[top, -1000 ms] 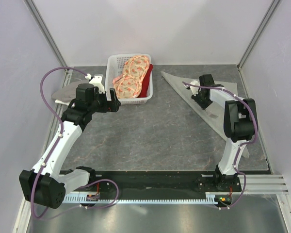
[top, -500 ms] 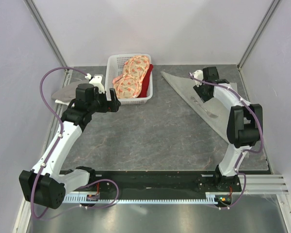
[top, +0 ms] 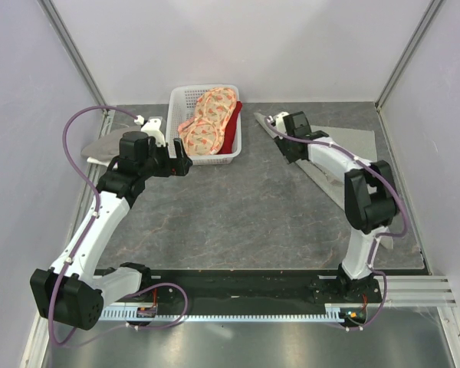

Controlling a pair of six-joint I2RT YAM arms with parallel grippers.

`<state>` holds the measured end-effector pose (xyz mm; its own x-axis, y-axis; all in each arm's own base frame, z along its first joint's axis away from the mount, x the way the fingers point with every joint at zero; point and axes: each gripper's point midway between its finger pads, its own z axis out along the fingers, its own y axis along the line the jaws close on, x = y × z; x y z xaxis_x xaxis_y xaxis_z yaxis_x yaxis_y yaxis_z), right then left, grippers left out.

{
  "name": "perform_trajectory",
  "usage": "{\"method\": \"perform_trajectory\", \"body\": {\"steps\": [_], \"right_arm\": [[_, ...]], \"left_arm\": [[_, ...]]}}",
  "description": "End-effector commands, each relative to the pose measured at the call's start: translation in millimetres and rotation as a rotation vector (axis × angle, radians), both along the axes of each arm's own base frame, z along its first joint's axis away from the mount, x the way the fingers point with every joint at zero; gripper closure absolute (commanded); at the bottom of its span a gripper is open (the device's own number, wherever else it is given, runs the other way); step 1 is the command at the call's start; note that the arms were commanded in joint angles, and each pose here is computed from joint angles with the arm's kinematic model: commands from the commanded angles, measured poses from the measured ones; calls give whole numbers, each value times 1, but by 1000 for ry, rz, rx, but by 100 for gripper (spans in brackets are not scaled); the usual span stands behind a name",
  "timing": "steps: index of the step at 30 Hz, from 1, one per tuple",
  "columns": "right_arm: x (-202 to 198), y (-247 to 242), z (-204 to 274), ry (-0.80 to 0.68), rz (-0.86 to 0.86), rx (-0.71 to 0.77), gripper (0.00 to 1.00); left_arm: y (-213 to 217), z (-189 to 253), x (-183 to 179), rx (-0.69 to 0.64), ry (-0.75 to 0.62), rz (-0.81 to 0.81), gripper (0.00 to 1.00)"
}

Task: Fold the napkin, place the utensils inside, and roll it up
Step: Place the utensil onto the napkin, then fold the napkin

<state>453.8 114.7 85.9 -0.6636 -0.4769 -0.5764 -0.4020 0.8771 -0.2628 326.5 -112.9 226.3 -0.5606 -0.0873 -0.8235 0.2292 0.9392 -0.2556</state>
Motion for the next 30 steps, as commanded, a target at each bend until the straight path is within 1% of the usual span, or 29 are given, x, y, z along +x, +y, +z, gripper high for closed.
{"method": "perform_trajectory", "body": {"steps": [1, 5, 7, 11, 18, 27, 30], "right_arm": [[38, 14, -2, -75, -67, 1, 56], [61, 20, -15, -85, -83, -35, 57], [71, 22, -11, -108, -87, -49, 57], [84, 23, -21, -109, -81, -76, 57], [94, 36, -33, -96, -33, -57, 57], [106, 38, -46, -85, -46, -66, 57], [108, 39, -49, -83, -46, -70, 59]], "left_arm": [[-5, 9, 5, -36, -35, 0, 0], [-3, 7, 6, -28, -31, 7, 0], [-4, 7, 6, -27, -30, 2, 0], [-6, 5, 7, -27, -22, -7, 0], [-6, 2, 8, -26, -13, -9, 0], [-6, 0, 8, -24, -7, -8, 0], [-7, 0, 8, -26, -9, -14, 0]]}}
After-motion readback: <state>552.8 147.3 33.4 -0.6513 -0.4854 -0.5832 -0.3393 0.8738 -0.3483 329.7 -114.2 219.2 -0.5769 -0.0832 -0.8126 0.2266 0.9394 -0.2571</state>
